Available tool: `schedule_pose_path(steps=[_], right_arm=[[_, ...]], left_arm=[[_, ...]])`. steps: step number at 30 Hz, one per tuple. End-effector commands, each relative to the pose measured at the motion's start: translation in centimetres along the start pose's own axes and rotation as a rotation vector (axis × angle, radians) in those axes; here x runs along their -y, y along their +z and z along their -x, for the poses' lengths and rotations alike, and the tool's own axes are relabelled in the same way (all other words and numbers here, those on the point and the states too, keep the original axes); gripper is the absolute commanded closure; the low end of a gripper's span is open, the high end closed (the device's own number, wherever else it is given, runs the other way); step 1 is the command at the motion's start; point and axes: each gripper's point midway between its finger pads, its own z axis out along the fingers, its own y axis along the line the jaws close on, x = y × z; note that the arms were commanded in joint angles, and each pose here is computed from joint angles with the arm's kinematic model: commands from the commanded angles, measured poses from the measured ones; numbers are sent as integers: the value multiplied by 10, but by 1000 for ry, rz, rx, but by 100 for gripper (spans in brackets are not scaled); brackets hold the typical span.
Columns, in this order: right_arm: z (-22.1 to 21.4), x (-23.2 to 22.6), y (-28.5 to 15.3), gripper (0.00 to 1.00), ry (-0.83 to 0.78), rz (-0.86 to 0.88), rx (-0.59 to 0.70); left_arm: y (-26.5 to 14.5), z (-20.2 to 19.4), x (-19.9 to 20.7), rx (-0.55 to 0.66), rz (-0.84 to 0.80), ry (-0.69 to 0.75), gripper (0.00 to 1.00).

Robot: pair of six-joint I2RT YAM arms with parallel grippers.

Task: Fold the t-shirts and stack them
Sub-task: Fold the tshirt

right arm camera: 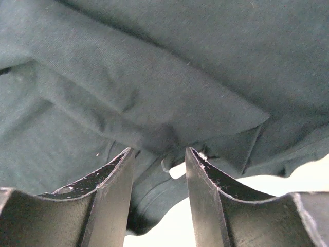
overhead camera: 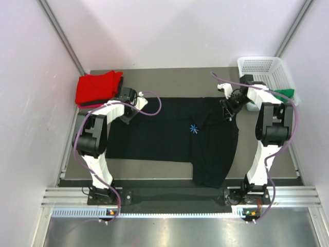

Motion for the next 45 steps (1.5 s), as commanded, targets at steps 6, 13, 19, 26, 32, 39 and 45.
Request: schedule_pose_path(steps=[6,13,19,26,32,39,45], right_arm=[[21,10,9,60,-17,0,46],[21,8,11,65,-11,18,49],[23,-2,16,70,34,84,55],[22,-8,11,92,38,104,50],[30,-20,-21,100,-1,72,73],[41,-37,-65,100,-36,43,106],[33,-50,-75,100,-25,56,90]], left_arm=[[-18,8,-11,40,49,-14,96],[-18,9,-13,42,56,-17,96],[-18,9,-13,44,57,-15,96],[-18,8,-12,46,59,-19,96],[-19,6,-13,58,71,-15,96],[-17,7,-12,77,78,-23,96],[-19,12,-14,95,81,-28,96]])
